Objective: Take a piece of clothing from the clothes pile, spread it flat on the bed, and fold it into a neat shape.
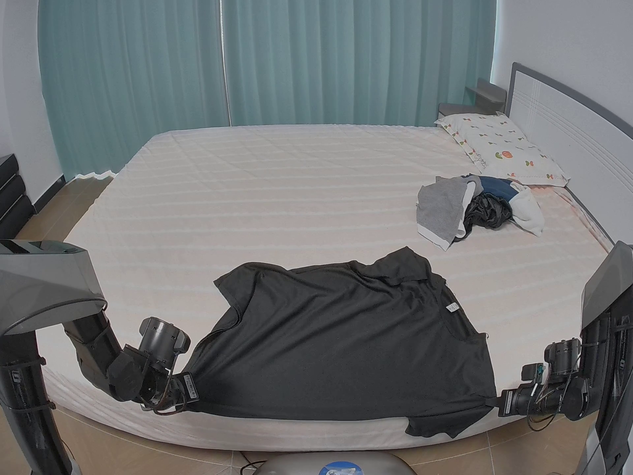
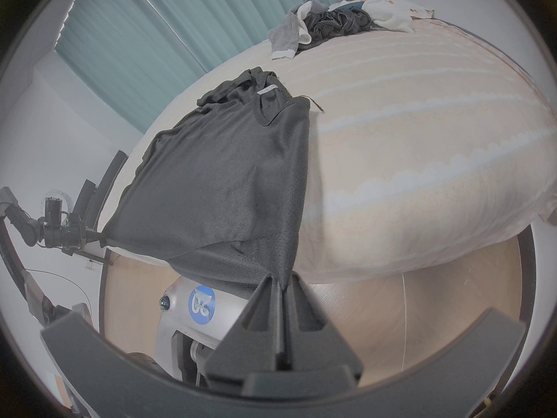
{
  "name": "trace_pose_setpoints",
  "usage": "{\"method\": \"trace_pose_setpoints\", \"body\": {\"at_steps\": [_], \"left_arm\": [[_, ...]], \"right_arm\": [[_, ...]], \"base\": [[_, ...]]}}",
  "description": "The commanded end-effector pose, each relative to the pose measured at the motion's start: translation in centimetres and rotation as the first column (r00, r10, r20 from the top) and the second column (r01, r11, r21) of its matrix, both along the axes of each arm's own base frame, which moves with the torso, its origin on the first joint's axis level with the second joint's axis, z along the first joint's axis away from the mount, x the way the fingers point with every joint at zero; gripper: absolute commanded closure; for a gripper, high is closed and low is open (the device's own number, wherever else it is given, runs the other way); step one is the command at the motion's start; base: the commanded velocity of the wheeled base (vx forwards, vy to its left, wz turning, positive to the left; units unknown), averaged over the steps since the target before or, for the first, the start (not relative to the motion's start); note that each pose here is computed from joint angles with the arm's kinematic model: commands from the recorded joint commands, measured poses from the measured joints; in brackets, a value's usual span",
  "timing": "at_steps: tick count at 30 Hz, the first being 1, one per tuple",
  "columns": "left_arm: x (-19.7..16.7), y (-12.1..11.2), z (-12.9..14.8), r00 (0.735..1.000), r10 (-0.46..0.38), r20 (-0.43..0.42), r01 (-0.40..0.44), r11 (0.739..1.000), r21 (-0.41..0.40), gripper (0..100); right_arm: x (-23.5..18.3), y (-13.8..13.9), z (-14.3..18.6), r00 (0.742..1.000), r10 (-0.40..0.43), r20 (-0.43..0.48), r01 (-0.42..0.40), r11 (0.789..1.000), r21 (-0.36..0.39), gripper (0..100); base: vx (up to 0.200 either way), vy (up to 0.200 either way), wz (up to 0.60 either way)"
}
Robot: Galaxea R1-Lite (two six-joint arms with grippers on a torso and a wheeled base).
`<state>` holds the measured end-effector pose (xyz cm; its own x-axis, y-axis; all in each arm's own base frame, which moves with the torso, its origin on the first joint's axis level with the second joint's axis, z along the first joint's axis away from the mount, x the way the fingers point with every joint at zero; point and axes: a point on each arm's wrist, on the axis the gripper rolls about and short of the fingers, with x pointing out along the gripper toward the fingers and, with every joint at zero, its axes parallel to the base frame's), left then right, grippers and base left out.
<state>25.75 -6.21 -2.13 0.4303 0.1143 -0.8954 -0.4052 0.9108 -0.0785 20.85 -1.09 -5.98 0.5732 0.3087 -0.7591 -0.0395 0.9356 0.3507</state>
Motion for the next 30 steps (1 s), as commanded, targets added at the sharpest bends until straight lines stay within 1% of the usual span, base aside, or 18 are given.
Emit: {"method": "trace_pose_setpoints", "body": {"at_steps": [1, 3, 4, 8, 11, 14, 15, 16, 17, 18, 21, 23, 24, 26, 27, 28, 30], "left_arm": [[0.6, -0.2, 0.3, 1.0, 0.001, 0.012, -0.001, 1.0, -0.005, 100], [0.5, -0.4, -0.1, 1.0, -0.004, -0.003, 0.004, 1.0, -0.003, 100], [0.5, -0.4, -0.2, 1.0, -0.004, -0.006, 0.004, 1.0, -0.002, 0], [0.6, -0.4, -0.1, 1.0, -0.006, -0.003, 0.006, 1.0, -0.011, 0], [0.7, -0.4, 0.1, 1.0, 0.002, 0.01, -0.001, 1.0, -0.02, 0], [1.4, -0.3, 0.7, 0.999, 0.017, 0.042, -0.015, 0.999, -0.053, 0], [2.0, -0.3, 1.4, 0.997, 0.039, 0.072, -0.032, 0.995, -0.093, 0], [2.3, -0.2, 1.8, 0.995, 0.051, 0.087, -0.041, 0.992, -0.121, 0], [2.4, -0.2, 1.9, 0.995, 0.054, 0.088, -0.042, 0.991, -0.127, 0], [2.6, -0.1, 2.6, 0.993, 0.06, 0.105, -0.041, 0.983, -0.18, 0], [3.2, 0.3, 3.7, 0.987, 0.077, 0.139, -0.042, 0.97, -0.24, 0], [3.7, 0.4, 4.1, 0.982, 0.124, 0.145, -0.078, 0.954, -0.289, 0], [4.1, 0.5, 4.2, 0.978, 0.148, 0.146, -0.096, 0.944, -0.314, 0], [4.9, 0.8, 4.6, 0.97, 0.189, 0.152, -0.124, 0.924, -0.361, 0], [5.0, 0.9, 4.7, 0.969, 0.196, 0.152, -0.129, 0.921, -0.367, 0], [5.3, 1.0, 4.8, 0.967, 0.213, 0.14, -0.141, 0.904, -0.404, 0], [5.4, 0.9, 4.8, 0.968, 0.213, 0.133, -0.139, 0.895, -0.423, 0]], "right_arm": [[0.4, 0.0, -0.3, 1.0, 0.008, 0.013, -0.008, 1.0, -0.003, 100], [0.4, 0.0, -0.3, 1.0, 0.008, 0.015, -0.008, 1.0, -0.003, 100], [0.4, 0.0, -0.3, 1.0, 0.008, 0.012, -0.008, 1.0, -0.003, 0], [0.9, 0.0, -0.5, 1.0, 0.007, 0.026, -0.007, 1.0, -0.003, 0], [1.2, -0.1, -0.3, 0.999, -0.003, 0.041, 0.003, 1.0, 0.013, 0], [1.6, -0.2, 0.0, 0.997, -0.041, 0.068, 0.038, 0.998, 0.056, 0], [2.1, -0.2, 0.2, 0.992, -0.075, 0.097, 0.066, 0.994, 0.093, 0], [2.4, -0.2, 0.3, 0.989, -0.098, 0.107, 0.086, 0.99, 0.115, 0], [2.4, -0.2, 0.4, 0.989, -0.101, 0.107, 0.089, 0.989, 0.118, 0], [2.9, -0.2, 0.5, 0.984, -0.136, 0.111, 0.118, 0.981, 0.153, 0], [4.0, -0.3, 1.0, 0.974, -0.184, 0.135, 0.154, 0.966, 0.208, 0], [4.8, -0.4, 1.6, 0.96, -0.237, 0.147, 0.192, 0.945, 0.266, 0], [5.3, -0.4, 2.0, 0.952, -0.267, 0.15, 0.213, 0.93, 0.3, 0], [5.9, -0.4, 2.5, 0.937, -0.32, 0.141, 0.252, 0.897, 0.363, 0], [6.0, -0.5, 2.6, 0.935, -0.326, 0.14, 0.256, 0.893, 0.371, 0], [6.4, -0.5, 2.6, 0.928, -0.351, 0.129, 0.276, 0.875, 0.398, 0], [6.6, -0.5, 2.5, 0.925, -0.359, 0.124, 0.282, 0.868, 0.408, 0]], "base": [[0.0, 0.0, 0.0], [0.0, 0.0, 0.0], [0.0, 0.0, 0.0], [0.0, 0.0, 0.0], [0.0, 0.0, 0.0], [0.0, 0.0, 0.0], [0.0, 0.0, 0.0], [0.0, 0.0, 0.0], [0.0, 0.0, 0.0], [0.0, 0.0, 0.0], [0.0, 0.0, 0.0], [0.0, 0.0, 0.0], [0.0, 0.0, 0.0], [0.2, 0.0, 0.0], [0.2, 0.0, 0.0], [0.2, 0.0, 0.0], [0.2, 0.0, 0.0]]}}
